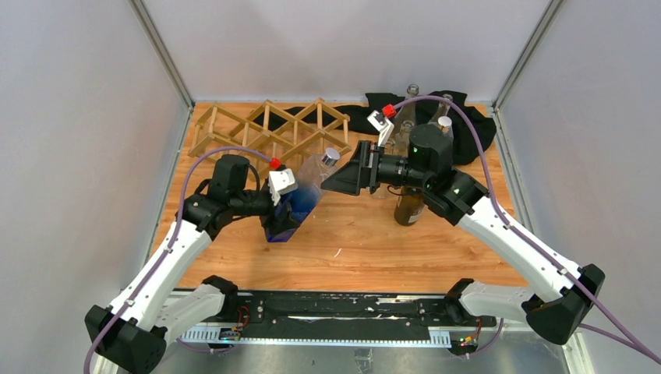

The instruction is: Take the wine bottle off the wine rack

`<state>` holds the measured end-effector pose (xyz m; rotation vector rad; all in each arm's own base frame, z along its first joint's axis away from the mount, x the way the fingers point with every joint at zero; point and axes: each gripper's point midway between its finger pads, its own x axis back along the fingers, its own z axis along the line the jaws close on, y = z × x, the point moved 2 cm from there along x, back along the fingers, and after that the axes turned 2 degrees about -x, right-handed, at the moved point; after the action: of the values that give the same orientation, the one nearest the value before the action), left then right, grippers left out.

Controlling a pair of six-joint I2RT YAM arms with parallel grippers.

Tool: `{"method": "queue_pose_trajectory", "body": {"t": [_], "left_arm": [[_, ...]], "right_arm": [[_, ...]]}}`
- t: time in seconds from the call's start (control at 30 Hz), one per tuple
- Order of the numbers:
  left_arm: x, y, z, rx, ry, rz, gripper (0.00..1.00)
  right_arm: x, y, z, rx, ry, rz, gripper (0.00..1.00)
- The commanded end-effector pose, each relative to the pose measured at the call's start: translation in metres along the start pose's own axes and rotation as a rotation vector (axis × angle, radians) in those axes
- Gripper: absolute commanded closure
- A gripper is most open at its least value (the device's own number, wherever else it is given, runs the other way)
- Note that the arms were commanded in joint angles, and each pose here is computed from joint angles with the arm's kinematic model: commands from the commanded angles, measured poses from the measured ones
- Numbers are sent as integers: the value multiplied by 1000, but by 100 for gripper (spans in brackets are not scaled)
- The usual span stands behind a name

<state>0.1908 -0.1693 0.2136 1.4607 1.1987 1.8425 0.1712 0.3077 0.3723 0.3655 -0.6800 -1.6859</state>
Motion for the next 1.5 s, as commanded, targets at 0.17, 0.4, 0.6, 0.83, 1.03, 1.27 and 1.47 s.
{"method": "queue_pose_trajectory", "body": {"t": [0.17, 0.4, 0.6, 0.83, 1.03, 1.27, 1.47], "left_arm": [[15, 76, -26, 153, -204, -251, 100], [20, 82, -38, 166, -285, -256, 100], [22, 79, -47, 172, -355, -239, 100], [21, 68, -52, 187, -388, -193, 94], [17, 50, -39, 221, -300, -92, 10], [25, 23, 10, 293, -94, 2, 0], [41, 4, 68, 396, 109, 82, 0]], "right_arm": [[-8, 0, -12, 119, -9, -14, 6], [-30, -6, -18, 168, -7, -7, 6], [-55, -9, -18, 202, 27, -1, 6], [-70, -13, -17, 235, 84, -20, 11], [-66, -17, -33, 289, 21, -16, 75], [-48, -24, -75, 403, -180, -32, 100], [-33, -14, -109, 547, -356, -86, 100]]}}
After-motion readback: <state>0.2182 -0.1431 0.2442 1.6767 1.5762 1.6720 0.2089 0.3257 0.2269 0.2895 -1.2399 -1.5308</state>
